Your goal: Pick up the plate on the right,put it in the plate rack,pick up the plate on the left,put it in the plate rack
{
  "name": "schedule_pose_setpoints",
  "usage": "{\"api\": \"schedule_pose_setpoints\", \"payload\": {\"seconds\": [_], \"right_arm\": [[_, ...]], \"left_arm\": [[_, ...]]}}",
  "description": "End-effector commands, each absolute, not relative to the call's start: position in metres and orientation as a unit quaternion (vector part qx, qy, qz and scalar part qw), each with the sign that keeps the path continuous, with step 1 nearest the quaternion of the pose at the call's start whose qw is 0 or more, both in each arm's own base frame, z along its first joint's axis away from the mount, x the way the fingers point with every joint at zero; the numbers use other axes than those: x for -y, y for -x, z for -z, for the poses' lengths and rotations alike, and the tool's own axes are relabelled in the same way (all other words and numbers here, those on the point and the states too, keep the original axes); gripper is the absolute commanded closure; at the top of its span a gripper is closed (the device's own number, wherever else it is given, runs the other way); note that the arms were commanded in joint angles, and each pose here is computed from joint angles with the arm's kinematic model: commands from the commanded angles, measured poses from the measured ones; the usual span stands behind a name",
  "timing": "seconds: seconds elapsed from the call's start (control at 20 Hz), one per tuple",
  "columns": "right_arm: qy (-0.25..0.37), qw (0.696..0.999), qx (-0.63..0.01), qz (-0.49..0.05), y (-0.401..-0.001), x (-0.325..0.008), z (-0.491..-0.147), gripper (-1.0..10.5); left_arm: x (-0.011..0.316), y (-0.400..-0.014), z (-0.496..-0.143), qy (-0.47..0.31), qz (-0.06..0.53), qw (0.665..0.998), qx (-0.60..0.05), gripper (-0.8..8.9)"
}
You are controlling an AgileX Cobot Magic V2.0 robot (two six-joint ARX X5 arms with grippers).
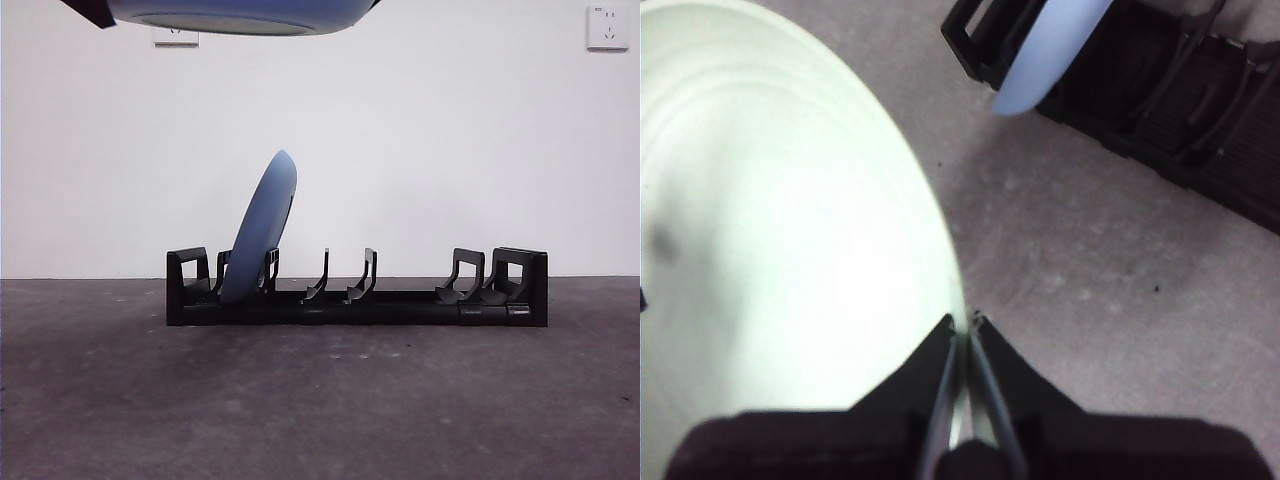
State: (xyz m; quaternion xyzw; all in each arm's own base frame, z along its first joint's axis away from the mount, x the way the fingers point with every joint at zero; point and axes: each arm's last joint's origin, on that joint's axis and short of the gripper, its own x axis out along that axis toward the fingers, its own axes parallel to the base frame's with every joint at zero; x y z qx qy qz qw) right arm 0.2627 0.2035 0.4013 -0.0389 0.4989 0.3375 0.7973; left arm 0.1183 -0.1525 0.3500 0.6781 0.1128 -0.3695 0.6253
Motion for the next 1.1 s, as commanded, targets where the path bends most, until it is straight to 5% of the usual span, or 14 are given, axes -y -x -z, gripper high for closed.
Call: {"api": "schedule_pose_setpoints", "payload": {"seconds": [0.05, 0.15, 1.1], "right_arm": [[0.041, 0.795, -0.499, -0.342, -0.265, -0.205, -0.400, 9.6], [0.040, 0.796, -0.499, -0.341, -0.265, -0.205, -0.400, 9.6], [0.032, 0.799, -0.498, -0.335, -0.272, -0.195, -0.400, 9.5]], "left_arm": [[0.155, -0.119, -0.349, -0.683, 0.371, 0.620, -0.110, 7.04], [0.156, -0.118, -0.349, -0.682, 0.373, 0.620, -0.109, 8.34], [0.159, -0.113, -0.349, -0.675, 0.384, 0.622, -0.103, 8.22]]}}
